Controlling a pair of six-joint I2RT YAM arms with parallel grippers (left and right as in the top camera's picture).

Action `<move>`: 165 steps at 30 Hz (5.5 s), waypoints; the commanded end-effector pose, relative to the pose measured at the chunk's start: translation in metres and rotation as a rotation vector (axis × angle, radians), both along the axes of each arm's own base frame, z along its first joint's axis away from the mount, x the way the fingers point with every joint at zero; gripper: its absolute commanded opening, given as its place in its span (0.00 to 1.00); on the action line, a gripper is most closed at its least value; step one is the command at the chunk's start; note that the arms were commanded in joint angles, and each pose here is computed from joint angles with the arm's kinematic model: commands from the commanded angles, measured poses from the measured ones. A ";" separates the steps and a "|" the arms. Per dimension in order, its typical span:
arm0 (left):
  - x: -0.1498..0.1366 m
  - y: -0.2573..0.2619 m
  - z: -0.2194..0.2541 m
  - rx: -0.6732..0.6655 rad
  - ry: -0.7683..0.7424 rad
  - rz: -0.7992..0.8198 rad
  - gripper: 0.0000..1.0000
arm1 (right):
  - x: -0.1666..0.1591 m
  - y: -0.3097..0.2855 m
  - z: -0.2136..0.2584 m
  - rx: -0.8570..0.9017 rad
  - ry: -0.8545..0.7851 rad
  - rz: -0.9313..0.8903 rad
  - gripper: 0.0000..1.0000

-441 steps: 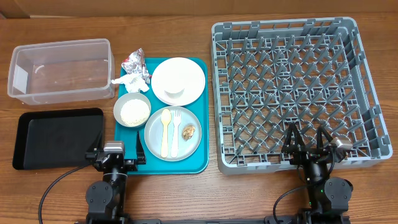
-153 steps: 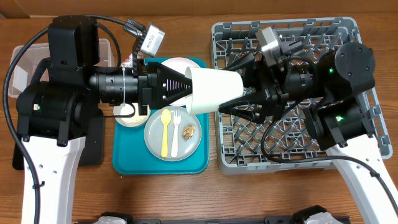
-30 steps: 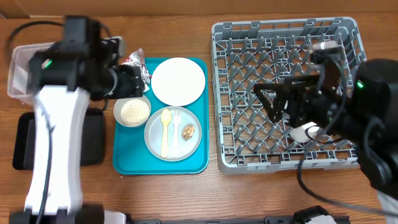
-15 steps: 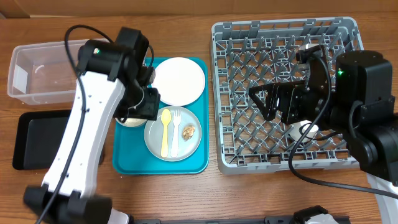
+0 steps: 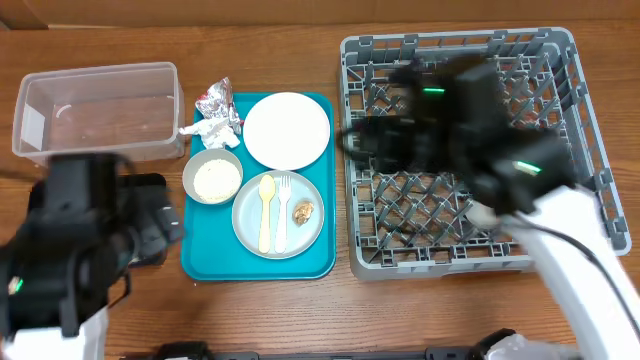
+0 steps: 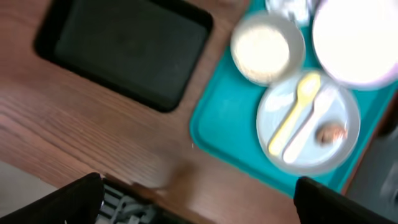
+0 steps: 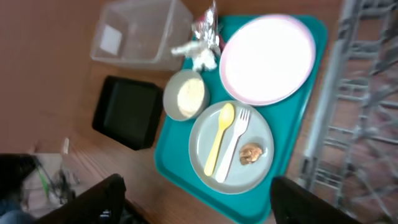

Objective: Sort waste into correct bins and load items into the dishwasher rack
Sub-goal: 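Release the cup upright in the rack and withdraw the right gripper, then grasp the yellow spoon with the right gripper and place it in the rack, then grasp the pink fork with the right gripper and place it in the rack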

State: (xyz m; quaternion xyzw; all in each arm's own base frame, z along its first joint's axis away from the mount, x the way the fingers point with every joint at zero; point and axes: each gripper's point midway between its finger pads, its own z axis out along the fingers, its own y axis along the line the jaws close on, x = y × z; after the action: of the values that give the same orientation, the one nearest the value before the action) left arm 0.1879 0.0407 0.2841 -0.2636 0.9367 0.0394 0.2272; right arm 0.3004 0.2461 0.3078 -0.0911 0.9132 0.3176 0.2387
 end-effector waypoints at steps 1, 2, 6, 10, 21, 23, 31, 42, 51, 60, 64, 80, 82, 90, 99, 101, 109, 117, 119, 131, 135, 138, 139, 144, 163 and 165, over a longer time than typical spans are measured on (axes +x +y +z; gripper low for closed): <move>-0.014 0.015 0.009 0.000 -0.068 0.114 1.00 | 0.006 0.051 -0.075 -0.134 0.138 -0.056 0.75; -0.017 0.018 0.010 0.019 -0.068 0.116 1.00 | 0.007 0.063 -0.097 -0.182 0.158 -0.075 0.74; -0.029 0.022 0.006 0.058 -0.013 0.105 1.00 | 0.008 0.102 -0.184 -0.337 0.206 -0.119 0.70; -0.031 0.022 0.009 0.053 -0.036 0.119 1.00 | 0.000 0.143 -0.228 -0.338 0.205 -0.049 0.64; -0.026 0.023 0.008 0.054 -0.034 0.118 1.00 | -0.003 0.161 -0.269 -0.397 0.147 -0.145 0.47; -0.026 0.023 0.008 0.054 -0.034 0.118 1.00 | -0.002 0.154 -0.279 -0.426 0.161 -0.172 0.48; -0.026 0.023 0.008 0.054 -0.034 0.118 1.00 | -0.008 0.153 -0.313 -0.460 0.222 -0.154 0.47; -0.026 0.023 0.008 0.053 -0.034 0.118 1.00 | -0.001 0.133 -0.298 -0.568 0.180 -0.202 0.13; -0.025 0.023 0.008 0.053 -0.035 0.118 1.00 | 0.008 0.143 -0.227 -0.523 0.100 -0.144 0.12; -0.019 0.024 0.012 0.056 -0.064 0.119 1.00 | 0.032 0.110 -0.113 -0.431 -0.036 -0.136 0.12; -0.019 0.024 0.012 0.056 -0.064 0.119 1.00 | 0.059 0.047 -0.088 -0.456 -0.024 -0.244 0.12; -0.019 0.024 0.012 0.056 -0.064 0.119 1.00 | 0.110 -0.039 -0.190 -0.584 0.150 -0.104 0.18; -0.019 0.024 0.012 0.056 -0.064 0.119 1.00 | 0.108 -0.037 -0.196 -0.591 0.157 -0.095 0.48; -0.019 0.024 0.012 0.056 -0.064 0.119 1.00 | 0.059 0.047 -0.113 -0.351 0.070 -0.032 0.62; -0.019 0.024 0.012 0.056 -0.064 0.119 1.00 | 0.022 0.085 -0.199 -0.467 0.192 -0.150 0.45; -0.019 0.024 0.012 0.056 -0.064 0.119 1.00 | 0.016 0.090 -0.220 -0.490 0.231 -0.129 0.42; -0.019 0.024 0.012 0.056 -0.064 0.119 1.00 | -0.002 0.116 -0.243 -0.468 0.280 -0.052 0.40; -0.019 0.024 0.012 0.056 -0.064 0.119 1.00 | 0.004 0.112 -0.257 -0.480 0.244 -0.075 0.40; -0.019 0.024 0.012 0.056 -0.064 0.119 1.00 | 0.004 0.111 -0.262 -0.481 0.244 -0.074 0.40; -0.019 0.024 0.012 0.056 -0.064 0.119 1.00 | 0.000 0.107 -0.286 -0.474 0.239 -0.075 0.40; -0.019 0.024 0.012 0.056 -0.064 0.119 1.00 | -0.003 0.109 -0.287 -0.465 0.253 -0.064 0.38; -0.019 0.024 0.012 0.056 -0.064 0.119 1.00 | -0.005 0.108 -0.293 -0.477 0.261 -0.062 0.36; -0.019 0.024 0.012 0.056 -0.064 0.119 1.00 | -0.005 0.108 -0.296 -0.482 0.265 -0.062 0.36; -0.019 0.024 0.012 0.056 -0.064 0.119 1.00 | -0.007 0.106 -0.309 -0.492 0.302 -0.085 0.24; -0.019 0.024 0.012 0.056 -0.064 0.119 1.00 | 0.029 0.112 -0.150 -0.381 0.046 -0.090 0.15; -0.019 0.024 0.012 0.056 -0.064 0.119 1.00 | 0.038 0.095 -0.136 -0.390 0.019 -0.106 0.14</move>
State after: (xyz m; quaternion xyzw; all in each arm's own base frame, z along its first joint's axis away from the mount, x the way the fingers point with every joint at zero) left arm 0.1695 0.0608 0.2965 -0.3108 0.9114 0.0623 0.2624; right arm 0.3196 0.3581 0.1233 -0.0891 0.9746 0.1107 0.1728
